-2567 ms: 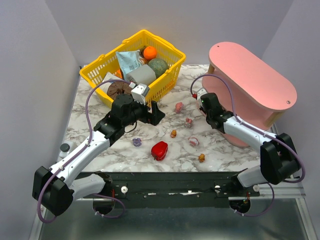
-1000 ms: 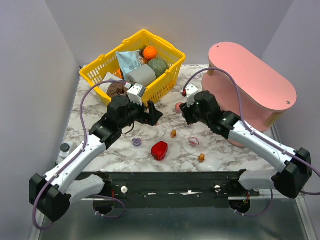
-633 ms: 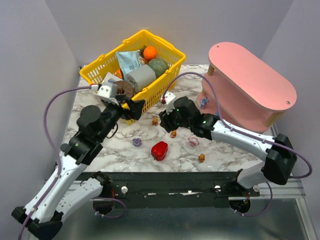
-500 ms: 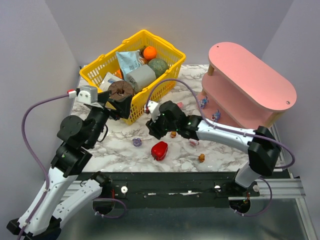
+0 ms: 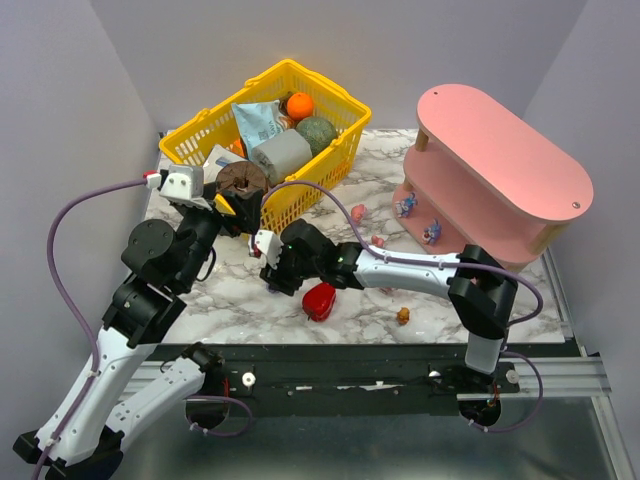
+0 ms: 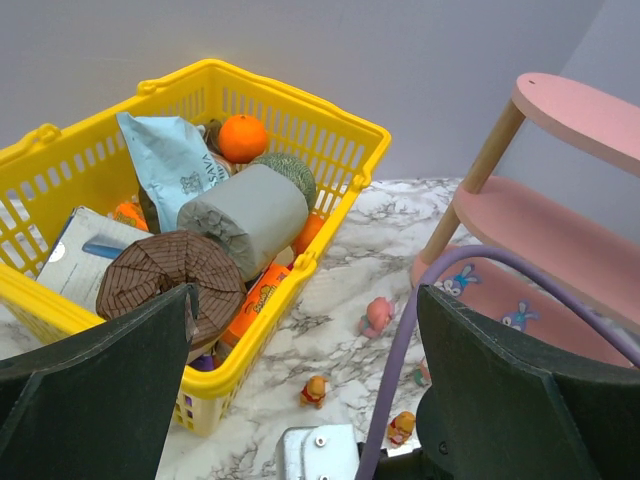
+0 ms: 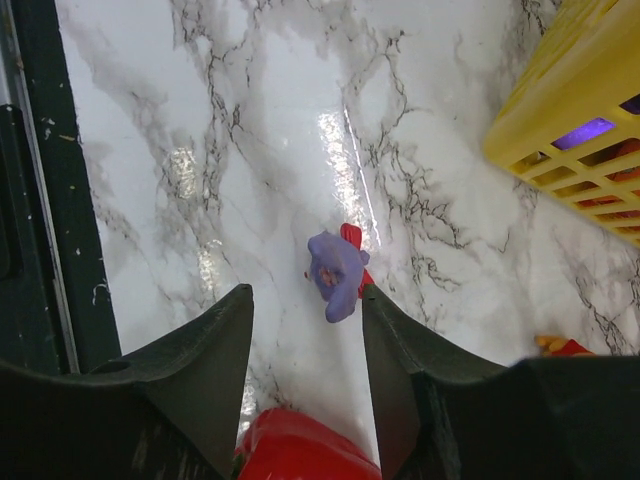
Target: Place and organize the plastic toys onto the shelf
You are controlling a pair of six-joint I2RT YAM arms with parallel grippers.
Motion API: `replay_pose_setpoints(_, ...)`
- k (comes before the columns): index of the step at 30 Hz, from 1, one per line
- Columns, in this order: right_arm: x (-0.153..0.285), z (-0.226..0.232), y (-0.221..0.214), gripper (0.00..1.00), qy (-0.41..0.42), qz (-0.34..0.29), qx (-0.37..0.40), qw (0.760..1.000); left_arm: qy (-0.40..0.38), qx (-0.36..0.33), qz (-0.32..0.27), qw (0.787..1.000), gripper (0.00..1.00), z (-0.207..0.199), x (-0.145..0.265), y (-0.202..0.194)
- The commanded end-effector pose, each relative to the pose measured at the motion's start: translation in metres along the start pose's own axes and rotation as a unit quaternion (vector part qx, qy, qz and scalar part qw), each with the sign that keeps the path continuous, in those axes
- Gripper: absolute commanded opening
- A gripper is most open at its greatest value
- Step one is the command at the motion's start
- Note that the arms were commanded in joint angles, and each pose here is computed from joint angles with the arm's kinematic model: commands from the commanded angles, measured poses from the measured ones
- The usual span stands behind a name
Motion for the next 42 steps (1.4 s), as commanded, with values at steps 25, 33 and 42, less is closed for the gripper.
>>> replay_pose_setpoints(25,-0.012,-0.013,-0.009,0.01,-0.070,0.055,0.008,0.996,0.013,-0.018,0.009,1.000,0.99,0.008,0.000,-0.010)
replay_pose_setpoints(33,0.063,-0.045,-0.007,0.01,-0.222,0.113,-0.006,0.968,0.009,-0.013,0.010,1.000,0.99,0.007,-0.003,-0.012)
replay_pose_setpoints(42,0.172,-0.076,-0.064,0.01,-0.315,0.180,-0.042,0.931,-0.002,-0.004,0.028,1.000,0.99,0.006,-0.011,-0.022)
Point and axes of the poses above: each gripper's point midway between its finger pads, its own x axis back along the fingers, its own z axis along the line the jaws close on, y = z × x, the point moved 9 cm from there along x, back along the fingers, and after that the axes turned 15 degrees about x, right-handed, at the moved point
